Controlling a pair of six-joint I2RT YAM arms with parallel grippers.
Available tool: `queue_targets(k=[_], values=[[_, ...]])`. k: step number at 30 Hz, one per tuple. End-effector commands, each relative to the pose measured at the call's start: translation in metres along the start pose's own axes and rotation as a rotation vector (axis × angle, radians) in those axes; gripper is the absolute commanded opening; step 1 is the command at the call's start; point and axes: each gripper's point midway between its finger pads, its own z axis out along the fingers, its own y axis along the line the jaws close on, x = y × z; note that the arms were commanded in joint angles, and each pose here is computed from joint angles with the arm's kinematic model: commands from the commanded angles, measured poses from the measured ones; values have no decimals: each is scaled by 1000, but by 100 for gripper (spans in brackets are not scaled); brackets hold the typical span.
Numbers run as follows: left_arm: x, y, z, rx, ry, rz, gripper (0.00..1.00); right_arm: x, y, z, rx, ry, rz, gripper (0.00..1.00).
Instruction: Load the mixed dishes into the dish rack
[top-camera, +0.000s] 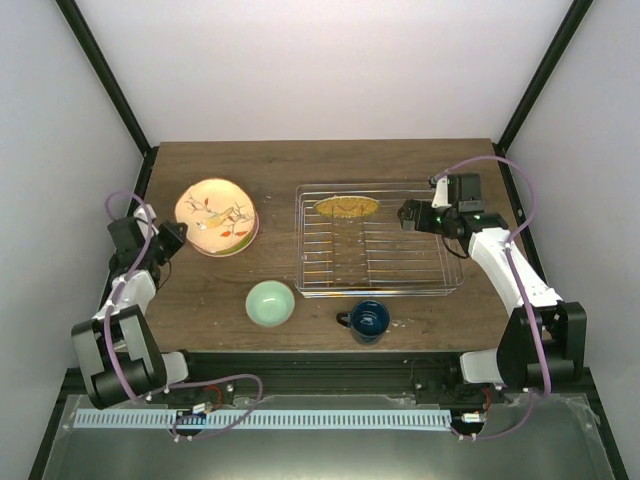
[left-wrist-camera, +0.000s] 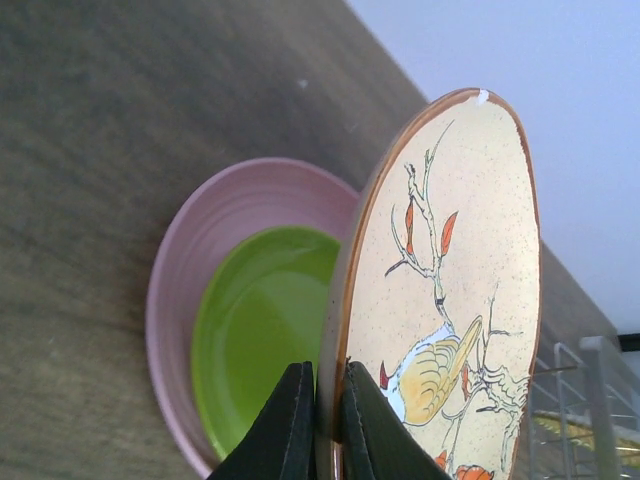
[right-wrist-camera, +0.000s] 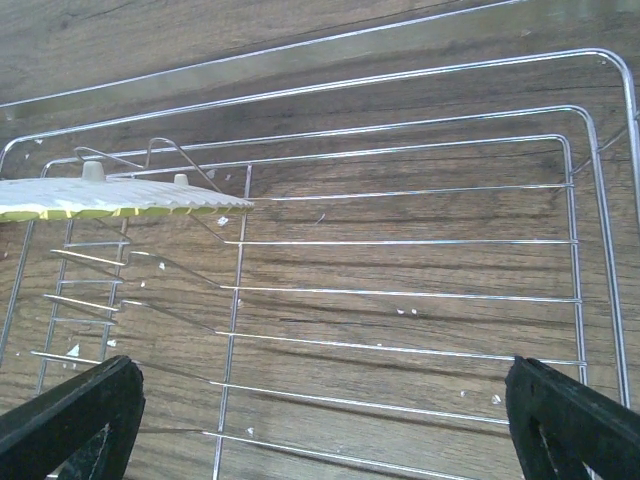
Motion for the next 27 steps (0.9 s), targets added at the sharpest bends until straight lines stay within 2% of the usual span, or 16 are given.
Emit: queue_targets(k=[1, 5, 9, 18, 27], values=[[-28, -56, -16, 225, -98, 103, 0, -13, 12, -7, -48, -38, -31, 100], [-32, -78, -29, 307, -114, 123, 0, -14, 20, -10, -84, -44, -46, 100], [-35, -108, -46, 364, -130, 209, 0, -14, 25, -10, -98, -48, -55, 100], [-16, -200, -83, 499, -197, 534, 0, -24, 17, -12, -32, -68, -29, 100], [23, -257, -96, 598, -236, 819, 0, -49, 16, -3, -23, -103, 39, 100]])
